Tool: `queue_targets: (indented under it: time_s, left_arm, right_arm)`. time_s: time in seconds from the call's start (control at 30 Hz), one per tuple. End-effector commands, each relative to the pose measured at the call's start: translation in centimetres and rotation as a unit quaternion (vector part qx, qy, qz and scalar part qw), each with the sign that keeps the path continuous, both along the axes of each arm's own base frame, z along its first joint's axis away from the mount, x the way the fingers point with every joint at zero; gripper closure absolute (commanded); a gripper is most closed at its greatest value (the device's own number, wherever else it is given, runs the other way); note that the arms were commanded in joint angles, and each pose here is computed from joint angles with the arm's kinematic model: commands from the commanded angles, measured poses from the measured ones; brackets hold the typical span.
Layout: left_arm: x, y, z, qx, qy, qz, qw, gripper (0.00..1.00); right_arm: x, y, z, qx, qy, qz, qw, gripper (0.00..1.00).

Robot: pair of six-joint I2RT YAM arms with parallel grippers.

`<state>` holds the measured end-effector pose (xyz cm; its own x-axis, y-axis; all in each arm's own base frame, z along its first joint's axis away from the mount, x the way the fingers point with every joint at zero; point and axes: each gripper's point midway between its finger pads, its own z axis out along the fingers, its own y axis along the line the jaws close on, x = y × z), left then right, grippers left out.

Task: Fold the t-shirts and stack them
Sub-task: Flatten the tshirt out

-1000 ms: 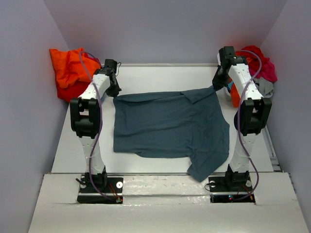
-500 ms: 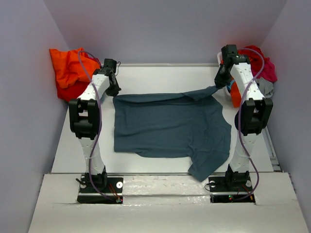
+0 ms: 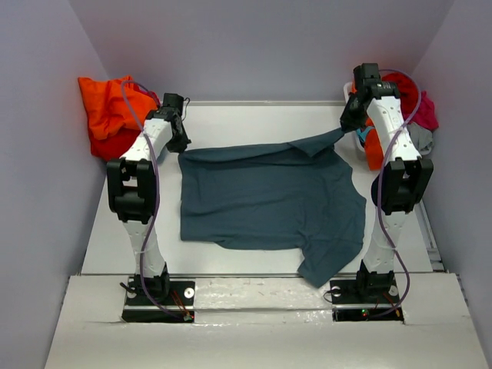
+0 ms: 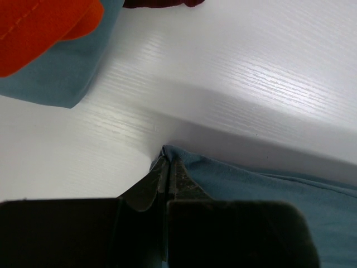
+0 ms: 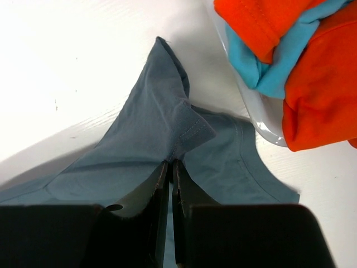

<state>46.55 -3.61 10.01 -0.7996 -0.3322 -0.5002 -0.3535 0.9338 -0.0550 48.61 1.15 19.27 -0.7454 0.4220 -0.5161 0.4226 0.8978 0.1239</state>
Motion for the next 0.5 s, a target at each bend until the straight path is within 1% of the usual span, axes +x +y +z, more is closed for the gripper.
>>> queue_targets:
  time_s: [0.0, 0.13, 0.2, 0.3, 0.33, 0.47]
  left_arm:
    - [0.7, 0.4, 3.7, 0.005, -0.045, 0.001, 0.999, 0.94]
    - [2.2, 0.2, 4.8, 0.004, -0.057, 0.0, 0.998, 0.94]
    - [3.5, 0.1, 6.1, 0.002, -0.073, 0.001, 0.997, 0.94]
    - [4.8, 0.1, 8.2, 0.004, -0.089, 0.002, 0.996, 0.94]
    - [5.7, 0.0, 9.5, 0.004, -0.106, 0.002, 0.994, 0.94]
    - [6.9, -0.1, 11.5, 0.0, -0.132, 0.003, 0.991, 0.94]
  right_arm:
    - [1.2, 0.4, 1.1, 0.018, -0.024, 0.02, 0.999, 0.88]
    - [2.0, 0.7, 1.3, 0.022, -0.03, 0.025, 0.999, 0.88]
    - [2.3, 0.9, 1.6, 0.026, -0.033, 0.03, 0.999, 0.88]
    - [2.9, 1.1, 2.9, 0.031, -0.052, 0.033, 0.998, 0.88]
    - [3.1, 1.2, 3.6, 0.033, -0.062, 0.034, 0.997, 0.88]
    - [3.9, 1.4, 4.9, 0.037, -0.088, 0.039, 0.995, 0.88]
